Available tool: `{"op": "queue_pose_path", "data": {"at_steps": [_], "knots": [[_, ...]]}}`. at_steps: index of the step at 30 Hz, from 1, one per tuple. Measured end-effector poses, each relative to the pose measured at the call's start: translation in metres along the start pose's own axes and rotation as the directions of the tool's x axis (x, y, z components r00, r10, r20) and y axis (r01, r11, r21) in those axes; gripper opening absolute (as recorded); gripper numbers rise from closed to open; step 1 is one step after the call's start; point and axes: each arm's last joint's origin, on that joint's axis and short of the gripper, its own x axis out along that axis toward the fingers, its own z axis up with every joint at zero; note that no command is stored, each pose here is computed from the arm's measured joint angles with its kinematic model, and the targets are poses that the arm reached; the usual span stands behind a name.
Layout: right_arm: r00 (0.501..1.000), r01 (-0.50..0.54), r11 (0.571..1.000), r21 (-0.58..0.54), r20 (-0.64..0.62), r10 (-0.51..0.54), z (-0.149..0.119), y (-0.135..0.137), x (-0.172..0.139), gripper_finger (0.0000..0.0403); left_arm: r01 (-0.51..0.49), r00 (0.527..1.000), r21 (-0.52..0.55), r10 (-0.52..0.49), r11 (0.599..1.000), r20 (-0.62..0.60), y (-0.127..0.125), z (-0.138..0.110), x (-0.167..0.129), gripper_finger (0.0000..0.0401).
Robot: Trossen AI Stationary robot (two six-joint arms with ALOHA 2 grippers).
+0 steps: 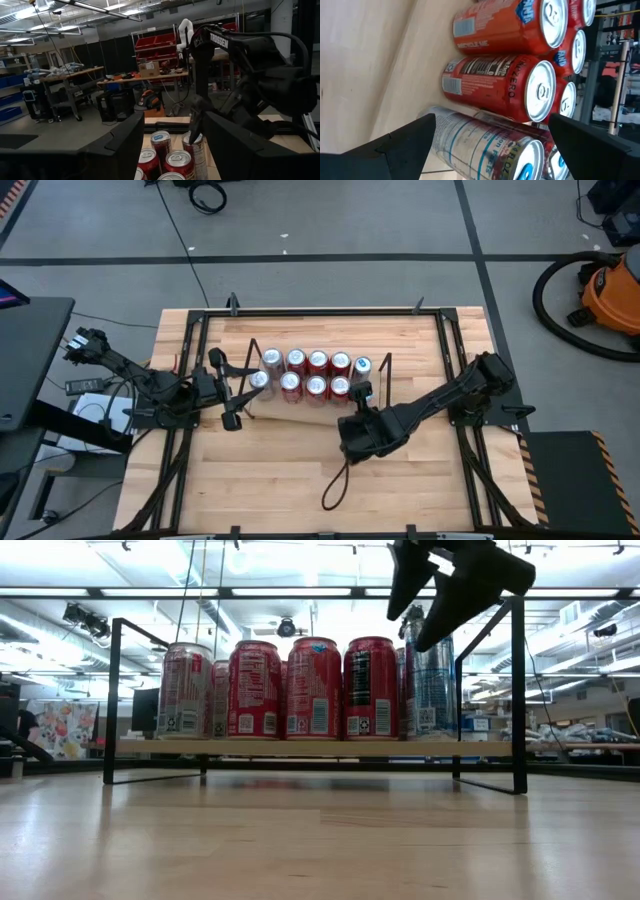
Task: Place canned beverage on shelf
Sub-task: Adjust the bottom blue soda can on the shelf
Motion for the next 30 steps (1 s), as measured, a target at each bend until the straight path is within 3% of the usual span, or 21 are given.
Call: {"op": "queue_pose_path", "data": {"at_steps": [13, 22, 30], "knots": [[0.998, 0.053, 0.998, -0.021, 0.037, -0.052, -0.003, 0.016, -0.008, 0.0398, 0.0, 1.0, 0.0, 0.0, 1.0, 0.0, 0.0, 0.0, 0.0, 0.0215], [0.988, 0.058, 0.979, -0.193, 0.152, -0.029, -0.009, 0.06, -0.008, 0.0395, 0.0, 1.0, -0.001, 0.0, 1.0, 0.0, 0.0, 0.0, 0.0, 0.0215], [0.989, 0.04, 0.997, -0.06, 0.142, -0.031, -0.014, 0.067, -0.001, 0.037, 0.0, 1.0, -0.001, 0.0, 1.0, 0.001, 0.0, 0.0, 0.0, 0.0215]]}}
